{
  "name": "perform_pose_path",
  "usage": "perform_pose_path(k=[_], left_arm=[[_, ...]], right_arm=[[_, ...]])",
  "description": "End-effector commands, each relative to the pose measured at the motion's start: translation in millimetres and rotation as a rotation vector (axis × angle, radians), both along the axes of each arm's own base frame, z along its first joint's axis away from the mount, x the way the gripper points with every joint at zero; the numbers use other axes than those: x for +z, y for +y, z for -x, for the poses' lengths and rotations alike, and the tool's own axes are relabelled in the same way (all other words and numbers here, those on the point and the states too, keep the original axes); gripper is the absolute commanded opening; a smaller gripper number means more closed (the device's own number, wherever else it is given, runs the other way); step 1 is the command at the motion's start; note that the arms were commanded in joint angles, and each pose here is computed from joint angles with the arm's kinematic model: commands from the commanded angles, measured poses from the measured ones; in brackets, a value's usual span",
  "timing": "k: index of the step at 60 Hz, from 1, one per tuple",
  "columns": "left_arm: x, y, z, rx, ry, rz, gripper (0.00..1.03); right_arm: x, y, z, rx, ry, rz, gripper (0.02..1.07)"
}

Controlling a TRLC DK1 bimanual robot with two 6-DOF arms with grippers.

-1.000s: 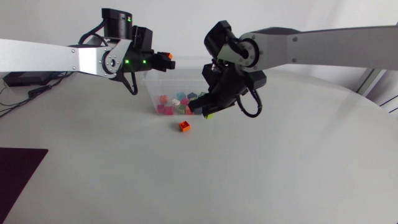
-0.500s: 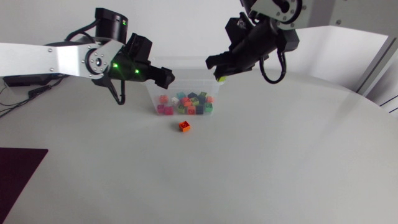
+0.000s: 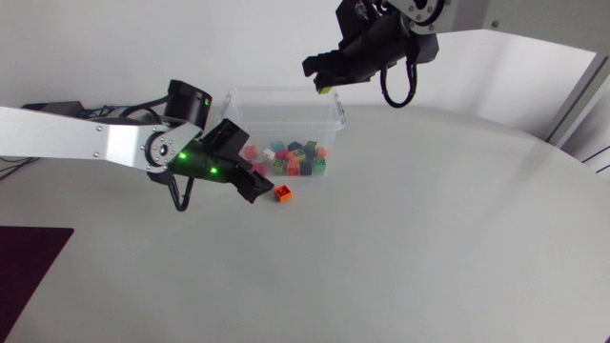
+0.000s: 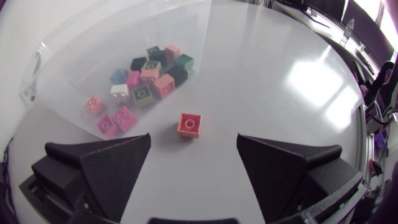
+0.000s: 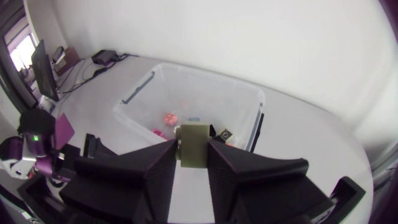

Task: Place the duplo bricks in the container

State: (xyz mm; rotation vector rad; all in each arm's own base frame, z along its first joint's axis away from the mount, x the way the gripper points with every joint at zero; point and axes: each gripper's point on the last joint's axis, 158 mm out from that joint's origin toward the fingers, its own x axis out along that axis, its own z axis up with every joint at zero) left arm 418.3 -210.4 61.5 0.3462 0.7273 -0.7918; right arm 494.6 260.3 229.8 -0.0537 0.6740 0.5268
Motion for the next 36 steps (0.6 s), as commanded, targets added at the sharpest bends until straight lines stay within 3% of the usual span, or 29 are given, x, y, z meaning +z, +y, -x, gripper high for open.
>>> perform_pose_path(k=[1, 19, 22, 27, 36], left_arm=[[-25, -7, -8, -0.037, 0.023, -0.017, 0.96], [-53, -24, -18, -0.069, 0.047, -0.03, 0.96], [-55, -28, -20, -0.073, 0.049, -0.031, 0.96], [-59, -33, -24, -0.073, 0.05, -0.055, 0.95], [-65, -37, -37, -0.057, 0.041, -0.097, 0.94]], right_arm=[[0, 13, -12, 0.013, -0.028, -0.021, 0.3], [-26, 30, -59, 0.005, -0.061, -0.027, 0.32], [-34, 32, -66, 0.001, -0.051, -0.023, 0.45], [-46, 33, -75, -0.002, -0.019, -0.002, 1.03], [-38, 31, -65, 0.01, -0.018, 0.0, 1.03]])
